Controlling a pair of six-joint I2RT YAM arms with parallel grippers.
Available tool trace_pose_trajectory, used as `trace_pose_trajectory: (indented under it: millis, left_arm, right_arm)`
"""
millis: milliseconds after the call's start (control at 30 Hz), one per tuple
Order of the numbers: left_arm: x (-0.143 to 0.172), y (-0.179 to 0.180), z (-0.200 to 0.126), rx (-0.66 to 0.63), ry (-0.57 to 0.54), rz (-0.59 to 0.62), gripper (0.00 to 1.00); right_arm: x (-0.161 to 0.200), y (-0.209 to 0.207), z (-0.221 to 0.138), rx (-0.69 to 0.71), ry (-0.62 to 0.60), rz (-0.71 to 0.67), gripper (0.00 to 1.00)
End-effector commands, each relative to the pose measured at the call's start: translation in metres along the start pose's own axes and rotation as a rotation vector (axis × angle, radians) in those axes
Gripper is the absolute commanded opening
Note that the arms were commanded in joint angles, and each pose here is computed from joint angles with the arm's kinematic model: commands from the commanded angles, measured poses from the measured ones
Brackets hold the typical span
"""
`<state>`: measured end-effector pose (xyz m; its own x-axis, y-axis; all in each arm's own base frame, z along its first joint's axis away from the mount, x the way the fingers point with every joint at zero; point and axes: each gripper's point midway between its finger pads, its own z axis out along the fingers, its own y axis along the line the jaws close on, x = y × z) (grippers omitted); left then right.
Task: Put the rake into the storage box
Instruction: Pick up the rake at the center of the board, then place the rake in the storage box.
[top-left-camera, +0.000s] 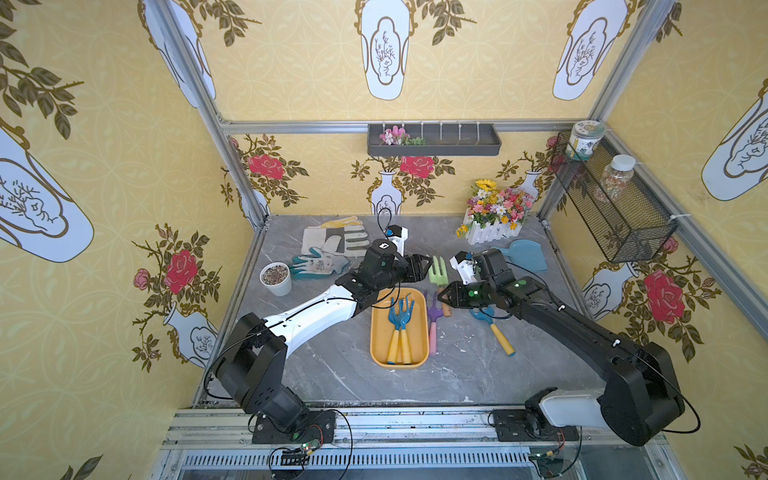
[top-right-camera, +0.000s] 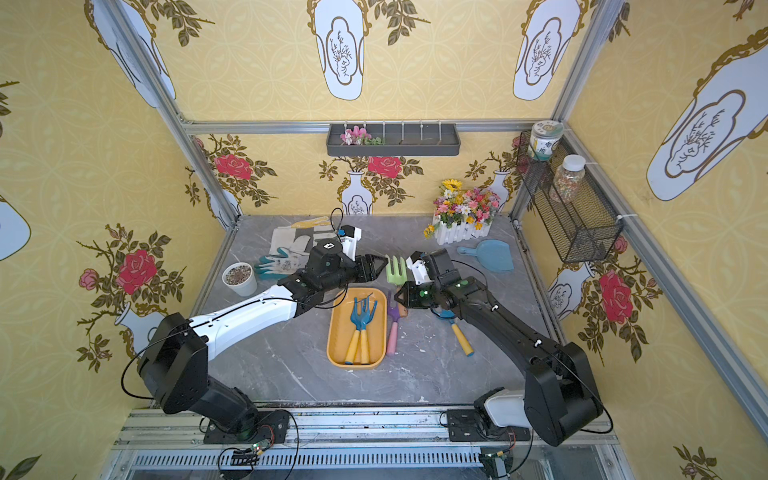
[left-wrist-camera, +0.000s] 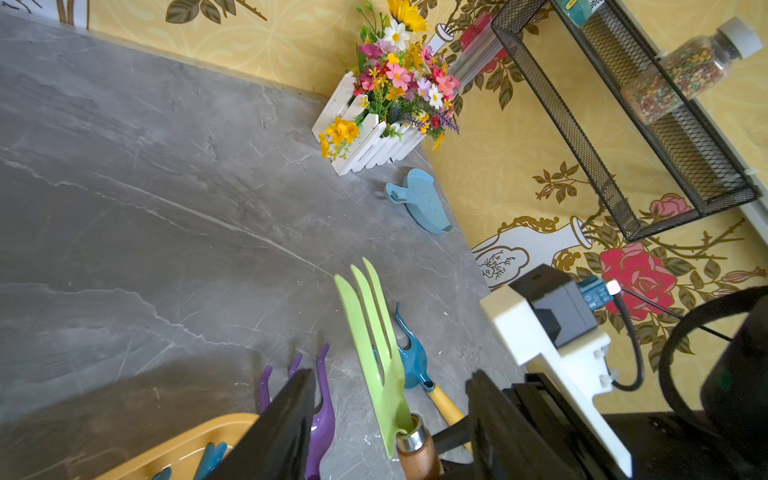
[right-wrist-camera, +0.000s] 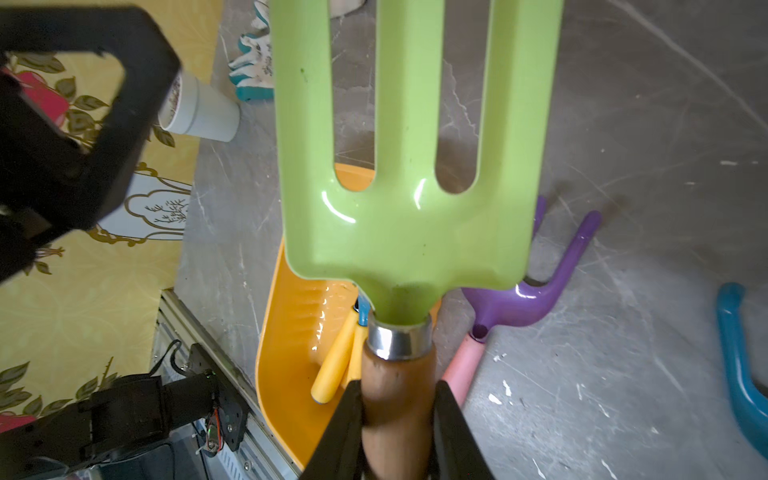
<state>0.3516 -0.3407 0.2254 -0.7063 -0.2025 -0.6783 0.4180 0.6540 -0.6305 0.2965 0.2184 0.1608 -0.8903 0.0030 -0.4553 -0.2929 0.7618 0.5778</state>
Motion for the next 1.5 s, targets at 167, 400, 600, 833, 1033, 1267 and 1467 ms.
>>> trace_pose_trajectory:
  millis: [167, 400, 600, 833, 1033, 1267, 1467]
  left_arm:
    - [0.009, 0.0, 0.006, 0.031, 0.024, -0.014, 0.6]
    - [0.012, 0.002, 0.017, 0.037, 0.045, -0.024, 0.56]
    - [0.013, 0.0, 0.016, 0.034, 0.068, 0.006, 0.03]
    - [0.017, 0.007, -0.001, -0.017, 0.08, 0.041, 0.0]
    - [0.032, 0.024, -0.025, -0.108, 0.117, 0.048, 0.0]
    - [0.071, 0.07, -0.049, -0.269, 0.18, 0.047, 0.0]
    - [0.082, 0.095, -0.053, -0.367, 0.2, 0.078, 0.0]
  right_arm:
    - [-0.02, 0.036, -0.007, -0.155, -0.079, -0.071, 0.15]
    - [-0.009, 0.053, -0.007, -0.21, -0.058, -0.1, 0.15]
    - [-0.007, 0.051, -0.009, -0.19, -0.07, -0.099, 0.15]
    - [-0.012, 0.047, -0.005, -0.17, -0.082, -0.092, 0.49]
    - [-0.024, 0.034, -0.008, -0.124, -0.125, -0.066, 0.56]
    - [-0.022, 0.025, -0.005, -0.113, -0.11, -0.051, 0.56]
    - [-0.017, 0.02, -0.003, -0.108, -0.109, -0.031, 0.56]
